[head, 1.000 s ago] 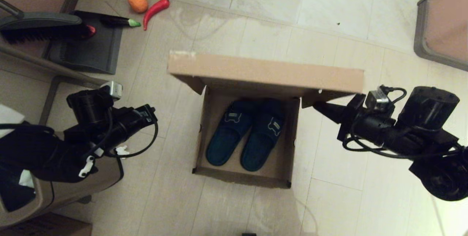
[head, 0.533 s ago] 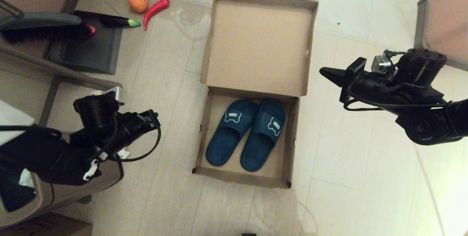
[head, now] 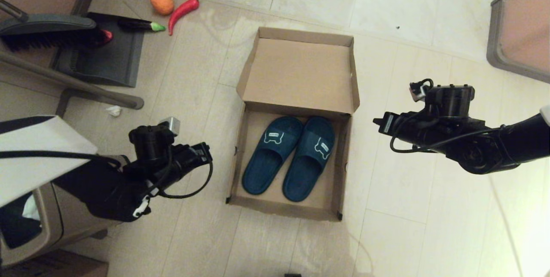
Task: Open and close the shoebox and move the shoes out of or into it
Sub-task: Open the shoe box, then put the shoes out of the shoe box
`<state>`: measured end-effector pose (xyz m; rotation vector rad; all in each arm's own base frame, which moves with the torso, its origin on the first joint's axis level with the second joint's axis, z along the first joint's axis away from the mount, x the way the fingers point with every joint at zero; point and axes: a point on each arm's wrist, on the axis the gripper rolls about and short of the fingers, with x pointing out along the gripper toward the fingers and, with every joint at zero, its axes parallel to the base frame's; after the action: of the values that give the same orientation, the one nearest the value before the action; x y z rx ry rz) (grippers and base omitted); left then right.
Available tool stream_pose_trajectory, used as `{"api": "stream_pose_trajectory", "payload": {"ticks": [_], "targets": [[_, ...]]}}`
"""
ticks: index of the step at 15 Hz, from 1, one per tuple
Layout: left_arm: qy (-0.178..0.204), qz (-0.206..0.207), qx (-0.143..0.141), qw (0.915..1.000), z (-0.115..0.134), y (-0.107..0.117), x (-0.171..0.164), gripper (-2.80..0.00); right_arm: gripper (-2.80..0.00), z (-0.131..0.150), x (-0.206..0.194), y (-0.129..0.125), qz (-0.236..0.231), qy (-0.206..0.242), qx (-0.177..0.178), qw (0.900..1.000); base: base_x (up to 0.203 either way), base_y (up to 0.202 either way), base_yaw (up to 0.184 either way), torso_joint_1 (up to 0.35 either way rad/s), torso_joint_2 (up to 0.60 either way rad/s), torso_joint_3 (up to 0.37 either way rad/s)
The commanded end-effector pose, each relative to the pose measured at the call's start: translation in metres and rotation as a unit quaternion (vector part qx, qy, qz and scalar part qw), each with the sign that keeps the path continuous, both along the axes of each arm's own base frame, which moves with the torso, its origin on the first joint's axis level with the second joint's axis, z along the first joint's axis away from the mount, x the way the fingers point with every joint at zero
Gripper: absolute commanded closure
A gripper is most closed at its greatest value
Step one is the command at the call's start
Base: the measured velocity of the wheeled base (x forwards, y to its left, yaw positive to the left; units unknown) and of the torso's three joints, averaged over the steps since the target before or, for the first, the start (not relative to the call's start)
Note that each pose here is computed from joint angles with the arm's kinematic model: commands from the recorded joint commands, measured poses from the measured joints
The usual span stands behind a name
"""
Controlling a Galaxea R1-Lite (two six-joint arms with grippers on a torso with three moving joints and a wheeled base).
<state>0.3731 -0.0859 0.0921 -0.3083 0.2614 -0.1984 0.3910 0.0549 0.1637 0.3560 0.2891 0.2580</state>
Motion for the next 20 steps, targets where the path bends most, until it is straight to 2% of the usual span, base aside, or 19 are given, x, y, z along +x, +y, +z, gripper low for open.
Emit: {"api": "stream_pose_trajectory", "payload": {"ticks": [1,2,5,7,8,10,11,12,15,20], "targets": [[0.009,0.001,-0.036,0.9993,-0.020,-0.011,0.020,0.00,0.00,-0.004,-0.007,0.004,0.007,0.010,-0.002,1.000,0.000,0.000,0.000,0.000,0.00,0.000],[0.011,0.002,-0.048,0.9988,-0.025,-0.014,0.027,0.00,0.00,-0.008,-0.011,0.009,0.013,0.020,-0.004,1.000,0.000,0.000,0.000,0.000,0.00,0.000],[0.018,0.004,-0.054,0.9984,-0.045,-0.021,0.045,0.00,0.00,-0.014,-0.018,0.018,0.020,0.030,-0.009,0.999,0.000,0.000,0.000,0.000,0.00,0.000],[0.004,0.000,-0.059,0.9982,-0.049,-0.031,0.058,0.00,0.00,-0.018,-0.022,0.018,0.019,0.038,-0.016,0.999,0.000,0.000,0.000,0.000,0.00,0.000],[-0.007,-0.002,-0.071,0.9974,-0.046,-0.039,0.064,0.00,0.00,-0.021,-0.025,0.017,0.015,0.042,-0.025,0.999,0.000,0.000,0.000,0.000,0.00,0.000],[-0.003,-0.013,-0.107,0.9941,-0.037,-0.060,0.067,0.00,0.00,-0.035,-0.035,0.013,0.006,0.059,-0.069,0.996,0.000,0.000,0.000,0.000,0.00,0.000],[-0.005,-0.020,-0.112,0.9935,-0.032,-0.067,0.067,0.00,0.00,-0.043,-0.040,0.011,-0.006,0.069,-0.096,0.993,0.000,0.000,0.000,0.000,0.00,0.000],[-0.010,-0.027,-0.115,0.9929,-0.030,-0.074,0.067,0.00,0.00,-0.047,-0.043,0.010,-0.019,0.075,-0.112,0.991,0.000,0.000,0.000,0.000,0.00,0.000],[-0.007,-0.035,-0.114,0.9929,-0.027,-0.091,0.063,0.00,0.00,-0.049,-0.047,0.013,-0.028,0.081,-0.123,0.989,0.000,0.000,0.000,0.000,0.00,0.000],[-0.004,-0.051,-0.111,0.9925,-0.028,-0.118,0.051,0.00,0.00,-0.048,-0.052,0.044,-0.040,0.071,-0.144,0.986,0.000,0.000,0.000,0.000,0.00,0.000]]}}
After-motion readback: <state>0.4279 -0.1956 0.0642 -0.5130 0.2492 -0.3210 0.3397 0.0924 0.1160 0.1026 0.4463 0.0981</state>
